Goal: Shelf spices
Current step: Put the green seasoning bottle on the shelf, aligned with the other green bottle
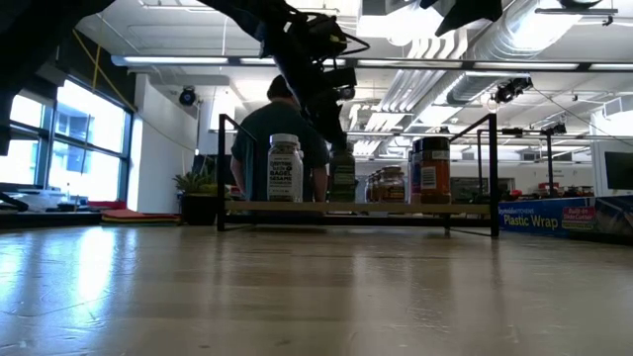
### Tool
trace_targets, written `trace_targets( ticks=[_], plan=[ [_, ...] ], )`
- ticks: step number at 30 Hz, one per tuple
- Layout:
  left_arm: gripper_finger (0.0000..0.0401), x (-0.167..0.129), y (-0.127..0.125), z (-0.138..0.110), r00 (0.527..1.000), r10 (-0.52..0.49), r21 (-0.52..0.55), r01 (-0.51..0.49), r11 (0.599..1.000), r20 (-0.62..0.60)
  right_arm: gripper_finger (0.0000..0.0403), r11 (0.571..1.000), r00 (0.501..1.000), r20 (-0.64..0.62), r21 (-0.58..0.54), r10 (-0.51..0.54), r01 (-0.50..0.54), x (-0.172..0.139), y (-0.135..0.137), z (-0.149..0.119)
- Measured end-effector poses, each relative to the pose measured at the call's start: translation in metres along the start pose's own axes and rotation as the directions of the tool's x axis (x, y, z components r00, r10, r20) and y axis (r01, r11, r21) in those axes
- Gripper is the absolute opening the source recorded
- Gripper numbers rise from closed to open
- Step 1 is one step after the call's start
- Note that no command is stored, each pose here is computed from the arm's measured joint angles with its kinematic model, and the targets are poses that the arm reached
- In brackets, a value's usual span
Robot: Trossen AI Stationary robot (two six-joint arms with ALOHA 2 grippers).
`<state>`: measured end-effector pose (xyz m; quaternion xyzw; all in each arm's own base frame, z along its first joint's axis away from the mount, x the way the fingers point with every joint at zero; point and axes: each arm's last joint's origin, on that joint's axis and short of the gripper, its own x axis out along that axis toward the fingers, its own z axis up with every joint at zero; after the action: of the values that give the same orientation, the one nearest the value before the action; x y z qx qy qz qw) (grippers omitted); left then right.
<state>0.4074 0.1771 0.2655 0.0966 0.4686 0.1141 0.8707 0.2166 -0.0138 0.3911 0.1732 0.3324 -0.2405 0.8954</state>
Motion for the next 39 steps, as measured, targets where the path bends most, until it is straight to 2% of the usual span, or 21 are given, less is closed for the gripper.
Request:
trace_targets(
  ticks=[6,15,21,26,31,39],
  plan=[
    [0.0268,0.0,0.001,0.0,0.999,0.041,0.05,-0.04,0.998,-0.017,0.0303,1.0,1.0,0.0,0.0,0.0,0.0,0.0,0.0,0.0],
    [0.0268,-0.003,-0.006,0.004,0.999,0.04,0.064,-0.039,0.997,-0.006,0.0303,1.0,1.0,0.0,-0.003,0.0,0.0,0.0,0.0,0.0],
    [0.0268,-0.023,-0.016,0.016,0.998,0.061,0.069,-0.063,0.996,0.035,0.0303,1.0,1.0,0.004,-0.005,-0.013,0.013,0.0,0.0,0.0],
    [0.0268,-0.047,-0.019,0.027,0.992,0.089,0.009,-0.09,0.996,0.092,0.0303,0.998,0.998,0.027,-0.004,-0.057,0.057,0.0,-0.002,0.001],
    [0.0268,-0.08,-0.024,0.035,0.981,0.122,-0.139,-0.101,0.985,0.153,0.0303,0.998,0.998,0.029,-0.01,-0.058,0.058,-0.001,0.0,0.0],
    [0.0268,-0.166,-0.037,0.033,0.951,0.178,-0.281,-0.104,0.954,0.253,0.0303,0.998,1.0,-0.002,-0.06,-0.03,0.03,-0.007,0.018,-0.017]
  ],
)
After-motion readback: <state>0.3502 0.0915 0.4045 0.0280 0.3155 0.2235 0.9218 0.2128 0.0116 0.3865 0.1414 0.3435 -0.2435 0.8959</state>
